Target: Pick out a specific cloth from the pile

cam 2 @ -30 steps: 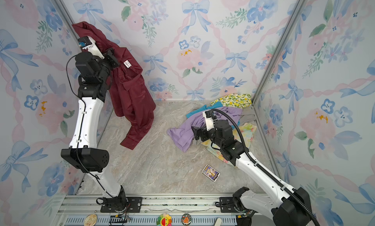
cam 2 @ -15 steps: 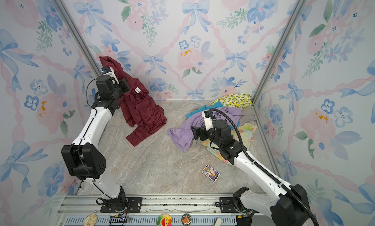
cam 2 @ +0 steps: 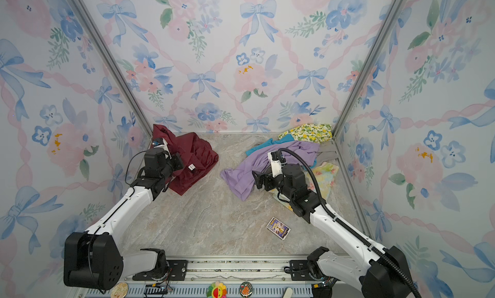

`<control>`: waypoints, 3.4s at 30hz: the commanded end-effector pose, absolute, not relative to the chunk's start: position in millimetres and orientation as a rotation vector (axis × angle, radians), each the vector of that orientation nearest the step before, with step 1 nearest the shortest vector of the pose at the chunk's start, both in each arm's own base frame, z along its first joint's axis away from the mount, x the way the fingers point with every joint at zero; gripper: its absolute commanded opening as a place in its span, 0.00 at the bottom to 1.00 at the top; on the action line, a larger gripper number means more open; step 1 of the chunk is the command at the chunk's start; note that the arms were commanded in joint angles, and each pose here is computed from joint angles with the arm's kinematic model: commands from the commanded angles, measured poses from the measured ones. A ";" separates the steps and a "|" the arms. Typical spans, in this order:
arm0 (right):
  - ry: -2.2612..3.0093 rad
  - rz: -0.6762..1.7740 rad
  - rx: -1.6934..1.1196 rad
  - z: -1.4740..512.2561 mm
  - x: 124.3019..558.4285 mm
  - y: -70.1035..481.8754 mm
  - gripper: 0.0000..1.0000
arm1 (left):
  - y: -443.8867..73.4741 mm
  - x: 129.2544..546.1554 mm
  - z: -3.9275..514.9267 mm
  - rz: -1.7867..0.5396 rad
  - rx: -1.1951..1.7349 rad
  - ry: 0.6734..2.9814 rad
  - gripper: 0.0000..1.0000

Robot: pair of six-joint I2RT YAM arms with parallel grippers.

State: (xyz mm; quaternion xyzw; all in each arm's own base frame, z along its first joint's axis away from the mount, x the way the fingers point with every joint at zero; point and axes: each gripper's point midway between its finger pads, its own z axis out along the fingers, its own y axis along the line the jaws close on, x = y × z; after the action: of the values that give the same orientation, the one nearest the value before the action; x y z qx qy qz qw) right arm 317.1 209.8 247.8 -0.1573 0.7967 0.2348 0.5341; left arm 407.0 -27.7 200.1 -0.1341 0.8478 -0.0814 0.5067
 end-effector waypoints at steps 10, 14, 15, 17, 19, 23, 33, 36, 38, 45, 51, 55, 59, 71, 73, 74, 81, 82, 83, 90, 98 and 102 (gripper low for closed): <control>1.923 0.576 -0.310 238.2 308.4 203.7 0.97 | -41.8 401.2 85.0 -0.068 -0.311 2.420 0.00; 1.924 0.571 -0.301 235.8 307.3 201.4 0.97 | -35.8 411.0 61.0 0.004 -0.300 2.517 0.00; 1.923 0.568 -0.297 235.6 307.1 200.2 0.97 | -33.3 413.9 54.7 0.011 -0.307 2.540 0.00; 1.931 0.550 -0.286 234.1 307.2 196.6 0.97 | -25.2 419.7 46.5 0.014 -0.334 2.563 0.00; 1.938 0.537 -0.283 232.4 307.0 194.0 0.97 | -13.2 424.2 40.3 0.026 -0.371 2.575 0.00; 1.940 0.522 -0.279 231.0 308.8 190.4 0.97 | 13.2 426.2 34.9 0.037 -0.445 2.581 0.00; 1.996 0.494 -0.265 212.4 322.2 188.3 0.97 | 44.4 433.9 27.3 0.049 -0.438 2.608 0.00; 2.002 0.490 -0.266 209.7 323.7 188.8 0.97 | 43.9 437.2 28.7 0.046 -0.404 2.612 0.00; 2.004 0.483 -0.264 210.4 324.8 188.4 0.97 | 45.7 438.2 31.9 0.059 -0.404 2.607 0.00; 1.991 0.467 -0.297 223.0 324.4 189.6 0.97 | 48.7 444.0 71.2 0.082 -0.403 2.511 0.41; 1.961 0.464 -0.316 239.7 320.9 191.9 0.97 | 51.1 449.5 117.5 0.108 -0.377 2.404 0.68; 1.948 0.463 -0.321 247.4 317.2 191.1 0.97 | 44.2 450.8 144.2 0.094 -0.343 2.348 0.80; 1.937 0.456 -0.314 253.1 314.5 187.6 0.97 | 35.8 449.9 160.0 0.079 -0.313 2.335 0.83; 1.941 0.464 -0.303 250.3 311.4 185.7 0.97 | 34.7 421.7 127.0 0.118 -0.279 2.487 0.83; 1.940 0.469 -0.301 250.5 311.1 185.9 0.97 | 30.6 414.6 117.3 0.087 -0.291 2.517 0.82; 1.941 0.472 -0.298 249.9 311.2 186.1 0.97 | 28.0 411.5 114.6 0.063 -0.300 2.523 0.82; 1.933 0.499 -0.291 246.8 310.0 188.5 0.97 | 7.4 389.4 100.2 -0.065 -0.328 2.562 0.75; 1.935 0.504 -0.292 245.6 309.6 189.2 0.97 | 7.7 385.5 98.4 -0.058 -0.331 2.566 0.74; 1.935 0.509 -0.292 245.0 309.3 189.5 0.97 | 7.9 382.1 97.3 -0.054 -0.337 2.567 0.72; 1.936 0.534 -0.307 239.9 305.4 196.2 0.97 | -8.0 359.6 112.7 -0.095 -0.287 2.522 0.70; 1.928 0.497 -0.319 243.6 297.6 189.6 0.97 | -15.8 338.8 170.6 -0.125 -0.232 2.327 0.79; 1.910 0.396 -0.308 247.6 295.0 171.7 0.97 | -16.3 330.9 211.7 -0.152 -0.206 2.123 0.85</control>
State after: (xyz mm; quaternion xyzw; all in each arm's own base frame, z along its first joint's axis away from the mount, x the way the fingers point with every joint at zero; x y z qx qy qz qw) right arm 299.1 185.3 252.4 -0.1294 0.8028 0.2051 0.5447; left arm 334.1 -15.4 191.9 -0.0904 0.8960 -0.0564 0.4312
